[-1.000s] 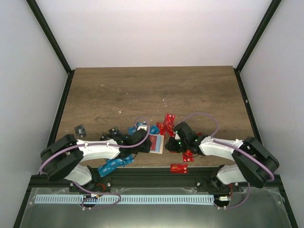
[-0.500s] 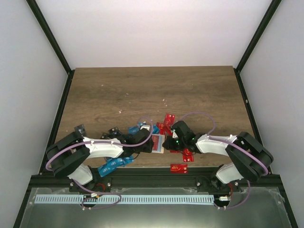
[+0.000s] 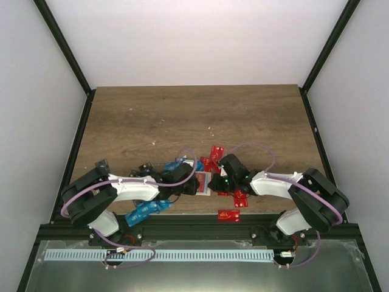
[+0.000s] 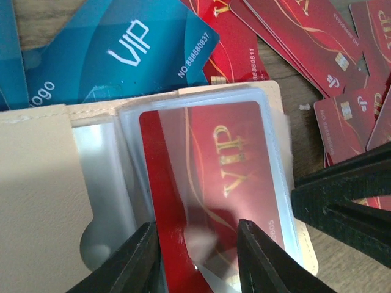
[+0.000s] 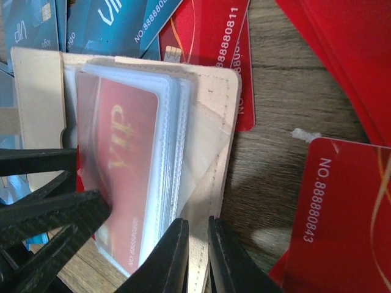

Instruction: Put the credit cards into the card holder

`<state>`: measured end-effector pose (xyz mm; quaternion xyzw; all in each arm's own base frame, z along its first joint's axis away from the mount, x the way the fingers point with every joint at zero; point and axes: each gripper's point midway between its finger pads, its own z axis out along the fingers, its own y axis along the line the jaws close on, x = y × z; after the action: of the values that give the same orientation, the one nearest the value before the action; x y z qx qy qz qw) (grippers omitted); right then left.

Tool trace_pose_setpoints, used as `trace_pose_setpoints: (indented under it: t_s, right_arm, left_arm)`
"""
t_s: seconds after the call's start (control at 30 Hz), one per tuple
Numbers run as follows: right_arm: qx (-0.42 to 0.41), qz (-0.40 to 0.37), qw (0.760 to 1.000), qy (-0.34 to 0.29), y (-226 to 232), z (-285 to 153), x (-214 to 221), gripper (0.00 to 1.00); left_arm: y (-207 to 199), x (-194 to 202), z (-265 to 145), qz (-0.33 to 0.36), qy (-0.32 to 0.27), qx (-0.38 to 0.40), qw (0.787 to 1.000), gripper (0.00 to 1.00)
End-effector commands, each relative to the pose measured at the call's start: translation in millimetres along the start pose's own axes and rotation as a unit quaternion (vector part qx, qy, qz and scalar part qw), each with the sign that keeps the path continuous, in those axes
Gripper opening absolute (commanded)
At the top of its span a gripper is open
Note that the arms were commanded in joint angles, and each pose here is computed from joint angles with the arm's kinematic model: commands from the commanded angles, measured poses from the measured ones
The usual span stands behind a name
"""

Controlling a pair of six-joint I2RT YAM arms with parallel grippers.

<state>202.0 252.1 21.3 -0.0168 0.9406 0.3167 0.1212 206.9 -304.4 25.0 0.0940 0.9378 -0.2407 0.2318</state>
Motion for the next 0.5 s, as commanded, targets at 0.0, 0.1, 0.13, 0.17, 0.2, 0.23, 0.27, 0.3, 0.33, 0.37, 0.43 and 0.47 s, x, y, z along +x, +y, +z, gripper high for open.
trace_pose_setpoints:
  t_s: [0.0,0.1,0.13,0.17,0.2,0.23,0.27,0.3,0.33,0.37,0.43,0.47]
  right_arm:
    - [0.022,-0.014,1.000,-0.012,-0.3,-3.5,-7.7,0.12]
    - [0.018,-0.018,1.000,-0.018,3.5,-9.3,-10.0,0.13]
    - [0.016,-0.021,0.999,-0.021,5.2,-11.4,-11.2,0.13]
    - [0.014,-0.022,0.999,-0.024,7.2,-13.4,-12.4,0.13]
    - [0.010,-0.023,0.999,-0.026,9.7,-15.4,-13.4,0.13]
    - [0.007,-0.024,0.999,-0.029,11.6,-17.5,-14.6,0.14]
    - [0.004,-0.025,0.999,-0.032,13.7,-19.1,-15.6,0.14]
    - [-0.002,-0.027,0.999,-0.033,16.4,-20.4,-15.7,0.15]
    - [-0.007,-0.028,0.999,-0.035,19.0,-21.7,-16.7,0.15]
    - [-0.012,-0.028,0.999,-0.035,20.9,-22.1,-17.3,0.16]
    - [-0.020,-0.028,0.999,-0.033,24.6,-20.9,-17.9,0.17]
    - [-0.023,-0.028,0.999,-0.030,25.9,-19.8,-17.7,0.18]
  left_arm:
    - [-20.4,-4.2,-12.2,0.012,0.003,0.035,0.999,0.40]
    - [-11.1,-6.1,-24.1,0.016,-0.005,0.015,1.000,0.46]
    - [-12.7,-6.3,-28.2,0.019,-0.005,0.019,1.000,0.47]
    - [-14.7,-6.6,-31.9,0.023,-0.004,0.024,0.999,0.49]
    - [-15.8,-6.9,-35.2,0.026,-0.003,0.027,0.999,0.49]
    - [-17.3,-7.5,-38.0,0.027,-0.003,0.029,0.999,0.49]
    - [-17.8,-9.0,-41.0,0.027,-0.006,0.030,0.999,0.49]
    - [-17.2,-10.6,-43.3,0.027,-0.009,0.028,0.999,0.47]
    - [-15.4,-12.5,-44.7,0.038,-0.014,0.023,0.999,0.44]
    - [-13.4,-14.1,-45.7,0.040,-0.017,0.018,0.999,0.43]
    - [-9.5,-15.2,-44.6,0.045,-0.018,0.008,0.999,0.41]
    - [-7.9,-15.6,-43.2,0.046,-0.018,0.005,0.999,0.39]
